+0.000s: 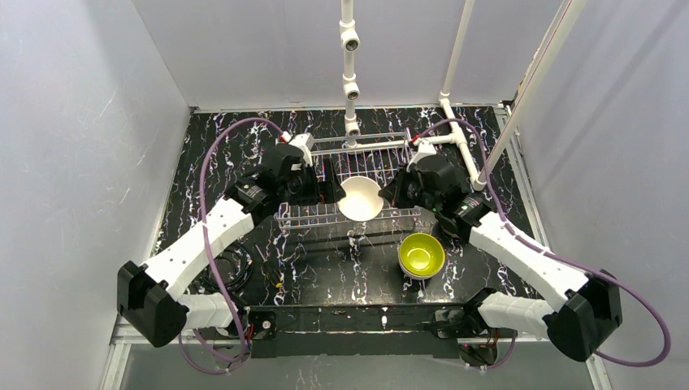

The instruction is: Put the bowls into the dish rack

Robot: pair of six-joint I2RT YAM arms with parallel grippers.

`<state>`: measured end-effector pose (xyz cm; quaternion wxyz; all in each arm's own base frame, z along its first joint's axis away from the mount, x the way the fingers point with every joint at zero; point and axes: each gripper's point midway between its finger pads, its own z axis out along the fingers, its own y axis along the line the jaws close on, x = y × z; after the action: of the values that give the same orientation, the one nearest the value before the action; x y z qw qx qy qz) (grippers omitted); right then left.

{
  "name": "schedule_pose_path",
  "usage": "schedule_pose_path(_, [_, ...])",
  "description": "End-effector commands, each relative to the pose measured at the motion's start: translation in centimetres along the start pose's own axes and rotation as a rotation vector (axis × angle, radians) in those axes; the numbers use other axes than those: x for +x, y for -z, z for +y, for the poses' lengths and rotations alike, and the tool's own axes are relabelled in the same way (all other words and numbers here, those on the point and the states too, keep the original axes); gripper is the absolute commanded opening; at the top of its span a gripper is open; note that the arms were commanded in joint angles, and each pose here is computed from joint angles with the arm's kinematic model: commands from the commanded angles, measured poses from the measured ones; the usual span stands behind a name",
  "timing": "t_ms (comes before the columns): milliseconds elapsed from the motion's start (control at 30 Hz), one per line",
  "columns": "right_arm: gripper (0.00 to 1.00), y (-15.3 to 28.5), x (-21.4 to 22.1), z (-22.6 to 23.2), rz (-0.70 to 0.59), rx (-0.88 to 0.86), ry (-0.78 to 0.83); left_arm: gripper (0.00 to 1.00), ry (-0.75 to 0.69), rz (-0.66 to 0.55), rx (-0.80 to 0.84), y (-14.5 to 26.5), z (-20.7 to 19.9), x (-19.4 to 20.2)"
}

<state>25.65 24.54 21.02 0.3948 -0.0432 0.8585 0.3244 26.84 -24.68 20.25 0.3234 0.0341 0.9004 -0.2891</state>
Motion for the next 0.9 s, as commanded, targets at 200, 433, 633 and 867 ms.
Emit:
schedule_pose_path(200, [0.01,-4.4,-11.4,0.4,-0.325,0.250,0.247,0.98,-0.070,-0.227,-0.304,6.7,4.6,-4.2])
schedule_pose_path(433, [0.01,-6.2,-12.8,-4.7,-0.300,0.721,0.385,0.98,-0.060,-0.229,-0.515,7.3,9.3,-3.8])
schedule_pose_path(633, [0.01,-5.8,-14.5,-5.4,-0.355,1.027,0.513,0.98,0.052,-0.121,-0.515,6.3,11.8,-0.6])
schedule_pose_path(867, [0.01,-6.5,-14.3,-4.5,-0.343,1.197,0.683,0.98,0.112,-0.072,-0.466,5.5,13.3,1.4])
